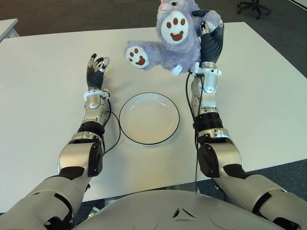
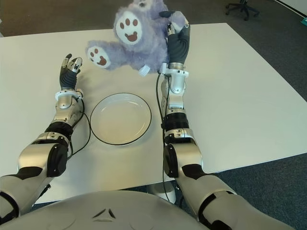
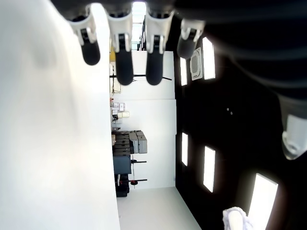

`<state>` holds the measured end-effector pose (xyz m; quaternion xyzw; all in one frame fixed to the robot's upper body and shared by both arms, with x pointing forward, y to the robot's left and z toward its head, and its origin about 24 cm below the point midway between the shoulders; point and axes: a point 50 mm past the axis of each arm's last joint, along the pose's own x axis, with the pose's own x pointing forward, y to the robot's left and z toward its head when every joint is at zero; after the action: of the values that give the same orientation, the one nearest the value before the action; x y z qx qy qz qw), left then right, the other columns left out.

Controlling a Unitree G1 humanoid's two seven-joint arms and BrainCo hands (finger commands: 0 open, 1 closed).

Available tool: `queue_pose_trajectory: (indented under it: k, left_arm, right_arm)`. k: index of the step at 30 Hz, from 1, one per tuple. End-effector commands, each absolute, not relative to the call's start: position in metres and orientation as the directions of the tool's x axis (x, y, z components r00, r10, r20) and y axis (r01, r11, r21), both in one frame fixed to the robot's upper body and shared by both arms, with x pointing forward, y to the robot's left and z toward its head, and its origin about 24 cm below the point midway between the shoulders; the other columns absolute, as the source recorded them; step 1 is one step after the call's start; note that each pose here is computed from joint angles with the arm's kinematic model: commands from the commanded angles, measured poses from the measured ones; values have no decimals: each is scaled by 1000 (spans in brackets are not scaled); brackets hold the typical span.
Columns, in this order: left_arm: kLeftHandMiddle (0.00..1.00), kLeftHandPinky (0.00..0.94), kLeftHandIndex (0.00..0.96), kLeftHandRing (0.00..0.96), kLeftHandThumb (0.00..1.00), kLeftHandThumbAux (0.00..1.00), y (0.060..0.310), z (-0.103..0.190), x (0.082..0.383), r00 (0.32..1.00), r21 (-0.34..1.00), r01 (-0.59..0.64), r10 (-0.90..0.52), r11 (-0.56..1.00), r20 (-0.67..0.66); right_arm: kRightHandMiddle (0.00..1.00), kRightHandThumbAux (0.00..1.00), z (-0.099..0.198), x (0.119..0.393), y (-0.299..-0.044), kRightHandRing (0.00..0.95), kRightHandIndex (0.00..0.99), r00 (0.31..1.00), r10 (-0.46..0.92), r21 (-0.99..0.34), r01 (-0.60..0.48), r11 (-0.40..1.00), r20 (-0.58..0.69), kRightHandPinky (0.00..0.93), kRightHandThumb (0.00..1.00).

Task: Put the doll into the plate.

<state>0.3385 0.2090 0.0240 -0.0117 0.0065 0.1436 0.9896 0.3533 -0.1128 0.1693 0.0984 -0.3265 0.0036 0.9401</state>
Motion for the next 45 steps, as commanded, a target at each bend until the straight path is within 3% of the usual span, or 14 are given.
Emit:
queue_pose_trajectory:
  k: [1,14,25,45]
  left_arm:
    - [183,129,66,170,0,454,204,-32,304,923,2,-292,282,956,-263]
    - [208,137,78,196,0,451,204,-31,305,926,-15,-290,277,957,-255]
    - [205,112,85,189,0,445,204,-30,306,926,-8,-292,281,956,-252]
    - [194,225,82,204,0,464,204,-30,308,924,-15,-295,281,955,-258]
  right_arm:
    - [411,668,167,349,-110,496,398,778,-65,172,-56,984,624,560,1000]
    - [434,668,163,341,-103,531,365,774,-51,141,-50,989,631,604,1000]
    - [446,661,151,333,-98,529,394,788,-19,114,-65,991,615,551,1000]
    - [449,662,132,322,-87,519,383,812,62,96,-144,985,580,564,1000]
